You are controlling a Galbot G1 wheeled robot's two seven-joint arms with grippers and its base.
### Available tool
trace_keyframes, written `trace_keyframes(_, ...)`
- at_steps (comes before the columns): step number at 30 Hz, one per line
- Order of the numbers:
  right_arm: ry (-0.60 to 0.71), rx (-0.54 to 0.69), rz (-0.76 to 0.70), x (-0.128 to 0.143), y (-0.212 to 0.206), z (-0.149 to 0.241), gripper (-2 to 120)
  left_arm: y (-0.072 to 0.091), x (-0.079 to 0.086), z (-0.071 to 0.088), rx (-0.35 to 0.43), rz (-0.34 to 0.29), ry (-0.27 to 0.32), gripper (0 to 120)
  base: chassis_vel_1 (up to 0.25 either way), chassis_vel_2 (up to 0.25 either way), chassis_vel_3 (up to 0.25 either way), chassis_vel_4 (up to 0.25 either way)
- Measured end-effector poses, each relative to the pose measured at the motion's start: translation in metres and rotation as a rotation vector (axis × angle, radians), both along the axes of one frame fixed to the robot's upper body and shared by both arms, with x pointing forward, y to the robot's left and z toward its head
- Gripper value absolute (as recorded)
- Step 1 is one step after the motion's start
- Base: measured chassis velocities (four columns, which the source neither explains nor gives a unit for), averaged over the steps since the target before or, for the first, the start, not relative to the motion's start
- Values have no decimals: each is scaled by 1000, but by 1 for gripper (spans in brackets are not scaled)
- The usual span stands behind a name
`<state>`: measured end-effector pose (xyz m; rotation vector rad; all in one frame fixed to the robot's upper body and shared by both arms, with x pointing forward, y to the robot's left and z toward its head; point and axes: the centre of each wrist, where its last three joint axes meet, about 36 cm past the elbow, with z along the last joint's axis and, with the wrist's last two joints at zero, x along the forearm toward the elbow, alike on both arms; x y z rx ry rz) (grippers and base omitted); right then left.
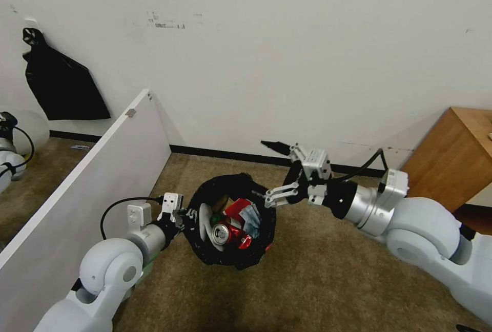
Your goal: Pick up the trash bin and place the garbage on the floor into it.
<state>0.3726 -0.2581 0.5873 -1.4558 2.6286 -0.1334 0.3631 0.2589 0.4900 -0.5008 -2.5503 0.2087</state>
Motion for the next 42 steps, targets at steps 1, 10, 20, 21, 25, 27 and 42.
trace_keyframes(1,0,0,0,0,0,0,100,0,0,0,0,0,0,0,0,0,0,0)
trace_keyframes(10,-44,-8,-118,-15,-32,5,100,3,-1,11,-7,-8,-23,0,0,0,0,0)
trace_keyframes(20,-43,-16,-199,-43,-45,-9,100,0,-5,18,-15,-21,-41,0,0,0,0,0)
trace_keyframes(21,-49,-18,-211,-47,-47,-8,100,-1,-5,18,-15,-22,-44,0,0,0,0,0)
trace_keyframes(25,-59,-17,-259,-65,-52,-10,100,-1,-6,21,-20,-22,-52,0,0,0,0,0)
trace_keyframes(27,-55,-32,-317,-89,-57,-17,100,-2,-8,22,-23,-22,-56,0,0,0,0,0)
trace_keyframes(42,-103,-36,-492,-139,-71,-31,100,-6,-11,25,-27,-36,-71,0,0,0,0,0)
